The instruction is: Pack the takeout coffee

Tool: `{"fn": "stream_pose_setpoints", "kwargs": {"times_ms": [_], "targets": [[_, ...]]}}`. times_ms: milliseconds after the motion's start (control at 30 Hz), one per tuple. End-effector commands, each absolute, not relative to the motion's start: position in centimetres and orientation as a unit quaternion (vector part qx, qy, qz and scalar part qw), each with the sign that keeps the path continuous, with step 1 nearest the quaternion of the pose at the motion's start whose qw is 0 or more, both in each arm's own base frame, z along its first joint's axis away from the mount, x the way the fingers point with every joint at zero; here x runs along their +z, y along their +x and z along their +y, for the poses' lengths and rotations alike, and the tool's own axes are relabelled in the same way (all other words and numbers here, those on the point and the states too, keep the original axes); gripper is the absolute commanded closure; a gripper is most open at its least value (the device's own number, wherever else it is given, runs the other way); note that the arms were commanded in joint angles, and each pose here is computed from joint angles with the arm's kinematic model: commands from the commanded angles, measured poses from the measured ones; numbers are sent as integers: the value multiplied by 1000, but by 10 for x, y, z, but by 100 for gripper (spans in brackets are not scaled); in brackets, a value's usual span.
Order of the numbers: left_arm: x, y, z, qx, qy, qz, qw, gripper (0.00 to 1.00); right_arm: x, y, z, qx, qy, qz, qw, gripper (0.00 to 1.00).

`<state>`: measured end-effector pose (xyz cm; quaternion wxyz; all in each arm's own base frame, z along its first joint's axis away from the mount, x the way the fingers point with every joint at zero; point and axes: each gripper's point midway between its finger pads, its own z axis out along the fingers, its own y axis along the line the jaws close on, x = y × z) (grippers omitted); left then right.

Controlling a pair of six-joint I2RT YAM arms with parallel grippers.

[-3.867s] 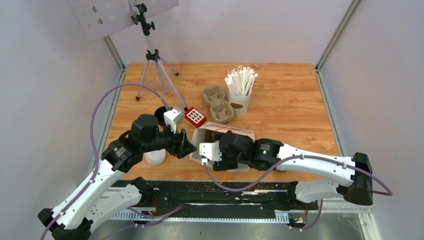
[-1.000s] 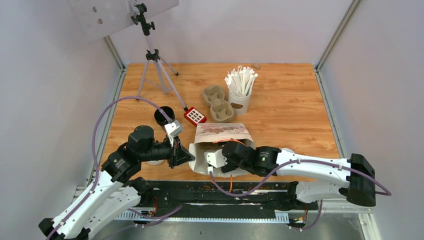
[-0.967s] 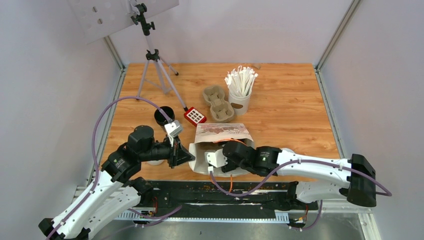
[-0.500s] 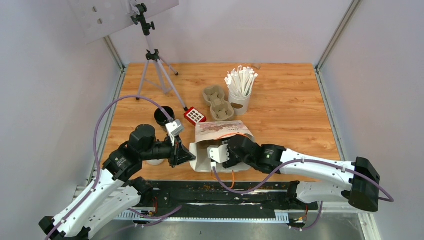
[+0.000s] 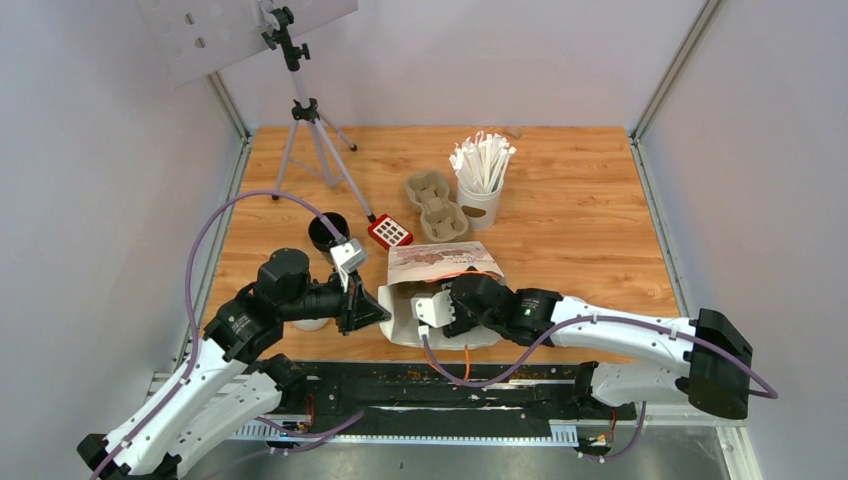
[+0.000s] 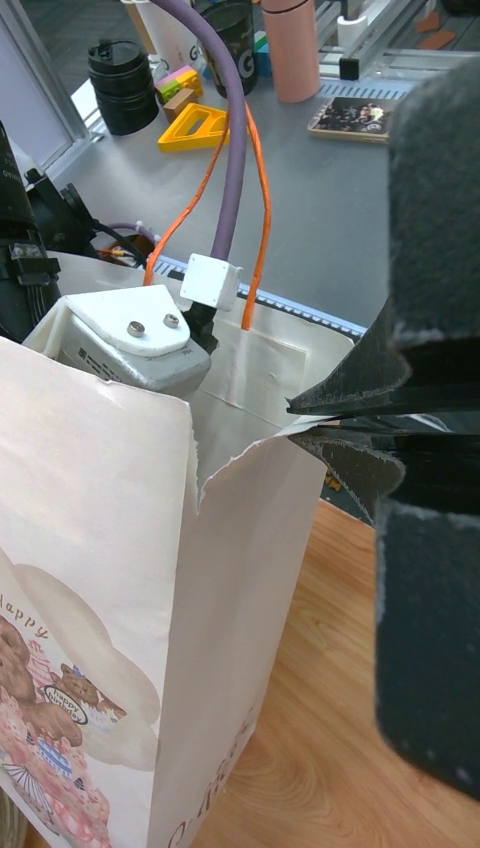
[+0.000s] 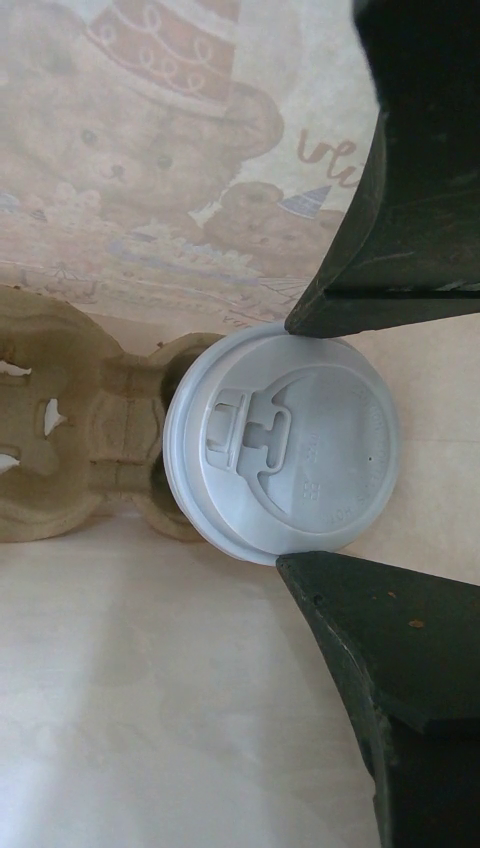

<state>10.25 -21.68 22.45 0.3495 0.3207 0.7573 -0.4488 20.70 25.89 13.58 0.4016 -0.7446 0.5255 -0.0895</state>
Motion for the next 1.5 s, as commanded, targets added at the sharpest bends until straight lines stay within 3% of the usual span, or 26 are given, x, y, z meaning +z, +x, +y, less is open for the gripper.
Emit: {"fn": "stream_pose_setpoints", "kwargs": {"times_ms": [0, 1467], "targets": [[244, 99, -218, -462, 333, 736, 367, 87, 134, 213, 262, -92, -739, 526, 412, 33], [238, 101, -216, -451, 327, 748, 360, 87, 118, 226, 243, -94, -711, 577, 390, 23]]}}
